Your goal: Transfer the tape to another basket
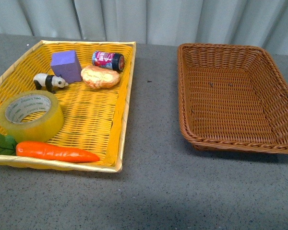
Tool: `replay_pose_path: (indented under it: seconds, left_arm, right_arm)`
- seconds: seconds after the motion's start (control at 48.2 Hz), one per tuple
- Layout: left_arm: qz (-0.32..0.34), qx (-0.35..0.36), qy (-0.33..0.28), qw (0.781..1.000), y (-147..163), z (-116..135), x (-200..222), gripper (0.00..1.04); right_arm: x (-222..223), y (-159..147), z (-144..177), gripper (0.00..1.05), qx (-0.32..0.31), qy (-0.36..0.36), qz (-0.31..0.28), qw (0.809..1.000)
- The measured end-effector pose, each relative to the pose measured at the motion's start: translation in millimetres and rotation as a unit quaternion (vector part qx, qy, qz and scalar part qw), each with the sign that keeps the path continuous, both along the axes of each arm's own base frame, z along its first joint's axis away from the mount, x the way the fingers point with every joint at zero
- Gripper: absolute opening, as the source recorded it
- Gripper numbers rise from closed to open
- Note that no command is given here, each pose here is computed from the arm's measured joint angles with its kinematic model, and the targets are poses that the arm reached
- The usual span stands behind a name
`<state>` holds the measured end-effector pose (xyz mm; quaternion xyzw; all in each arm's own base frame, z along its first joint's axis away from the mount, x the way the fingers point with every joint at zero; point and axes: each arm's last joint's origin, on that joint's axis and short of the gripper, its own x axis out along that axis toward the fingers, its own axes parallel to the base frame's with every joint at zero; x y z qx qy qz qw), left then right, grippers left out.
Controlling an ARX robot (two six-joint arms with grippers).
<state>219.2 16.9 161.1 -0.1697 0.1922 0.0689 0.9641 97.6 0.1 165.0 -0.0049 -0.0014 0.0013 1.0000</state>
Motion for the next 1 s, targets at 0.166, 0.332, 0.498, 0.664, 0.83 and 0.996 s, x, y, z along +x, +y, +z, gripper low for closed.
replay_pose_path:
  seconds: [0.166,0.332,0.498,0.664,0.83,0.996]
  left_arm:
    - [-0.004,-0.008,0.050,0.999,1.7,-18.0,46.6,0.98]
    - [0.000,-0.020,0.090,0.996,4.6,-35.9,80.6,0.98]
    - [0.003,-0.028,0.117,0.993,8.3,-47.4,101.4,0.98]
    - [0.031,-0.055,0.157,0.986,18.7,-63.6,119.3,0.98]
    - [0.050,-0.069,0.180,0.980,25.5,-72.5,122.2,0.98]
    - [0.055,-0.076,0.191,0.977,28.0,-78.4,124.4,0.98]
  right_arm:
    - [0.0,0.0,0.0,0.96,0.000,0.000,0.000,1.000]
    - [0.0,0.0,0.0,0.96,0.000,0.000,0.000,1.000]
    - [0.0,0.0,0.0,0.96,0.000,0.000,0.000,1.000]
    - [0.0,0.0,0.0,0.96,0.000,0.000,0.000,1.000]
    - [0.0,0.0,0.0,0.96,0.000,0.000,0.000,1.000]
    - [0.0,0.0,0.0,0.96,0.000,0.000,0.000,1.000]
